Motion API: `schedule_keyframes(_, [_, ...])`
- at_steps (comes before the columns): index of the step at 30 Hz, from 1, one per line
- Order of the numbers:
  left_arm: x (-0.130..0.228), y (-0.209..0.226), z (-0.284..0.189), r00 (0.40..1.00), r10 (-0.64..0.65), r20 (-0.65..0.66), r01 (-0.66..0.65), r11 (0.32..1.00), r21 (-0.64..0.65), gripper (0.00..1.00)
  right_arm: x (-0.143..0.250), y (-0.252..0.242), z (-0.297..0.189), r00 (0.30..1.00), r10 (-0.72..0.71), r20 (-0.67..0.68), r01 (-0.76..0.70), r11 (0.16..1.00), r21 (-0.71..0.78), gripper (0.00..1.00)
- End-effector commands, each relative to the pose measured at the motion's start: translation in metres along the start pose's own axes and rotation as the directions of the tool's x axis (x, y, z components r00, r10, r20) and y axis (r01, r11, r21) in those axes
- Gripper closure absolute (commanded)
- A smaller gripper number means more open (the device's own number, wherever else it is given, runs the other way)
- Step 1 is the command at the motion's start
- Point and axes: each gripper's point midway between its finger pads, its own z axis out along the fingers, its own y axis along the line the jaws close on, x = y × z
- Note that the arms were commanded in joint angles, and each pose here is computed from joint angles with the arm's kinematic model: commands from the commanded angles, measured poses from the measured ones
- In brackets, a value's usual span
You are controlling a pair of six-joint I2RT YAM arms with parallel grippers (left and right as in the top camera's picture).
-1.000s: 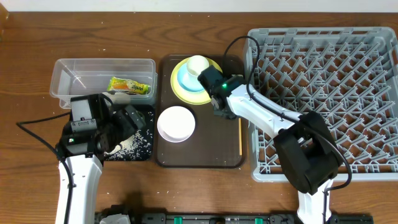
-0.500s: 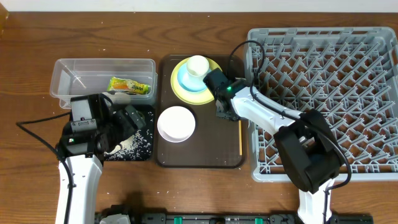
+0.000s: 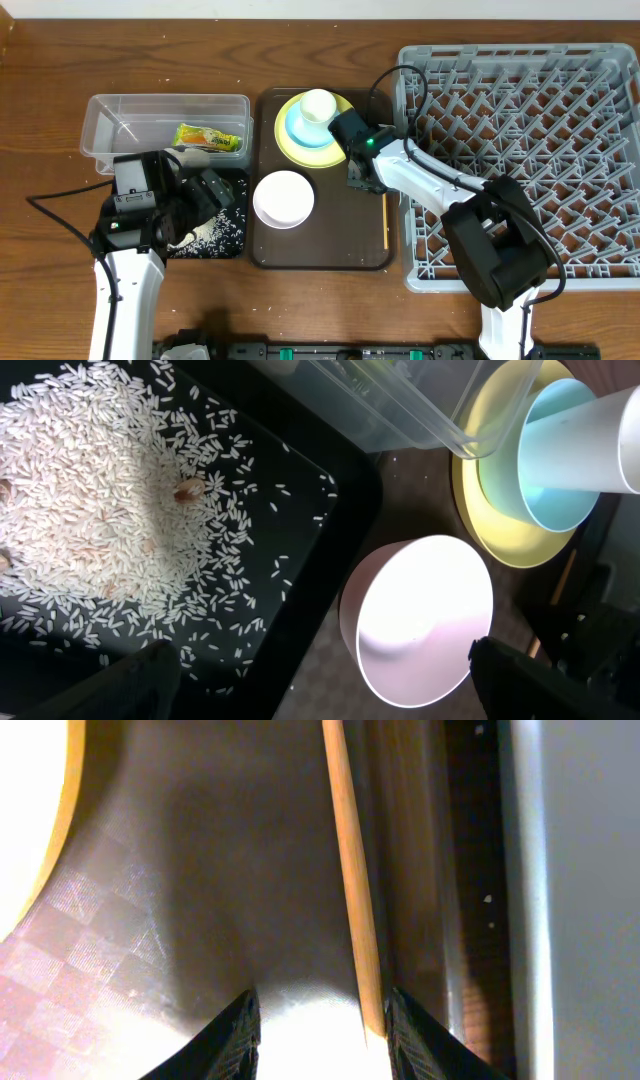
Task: Sort waste into correct bins and load items into the dishwasher rack
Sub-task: 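Return the right gripper to the brown tray and grasp the second chopstick, then lift the second chopstick and carry it toward the dishwasher rack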
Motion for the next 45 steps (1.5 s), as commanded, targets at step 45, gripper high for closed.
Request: schedule_keyframes(45, [-0.004, -0.003, -0.003, 1.000, -0.006, 0.008, 0.005, 1.000, 0.009, 0.05, 0.045, 0.008, 0.000, 0.985, -0.126, -0.120, 0.126, 0.992, -0.006, 0.81])
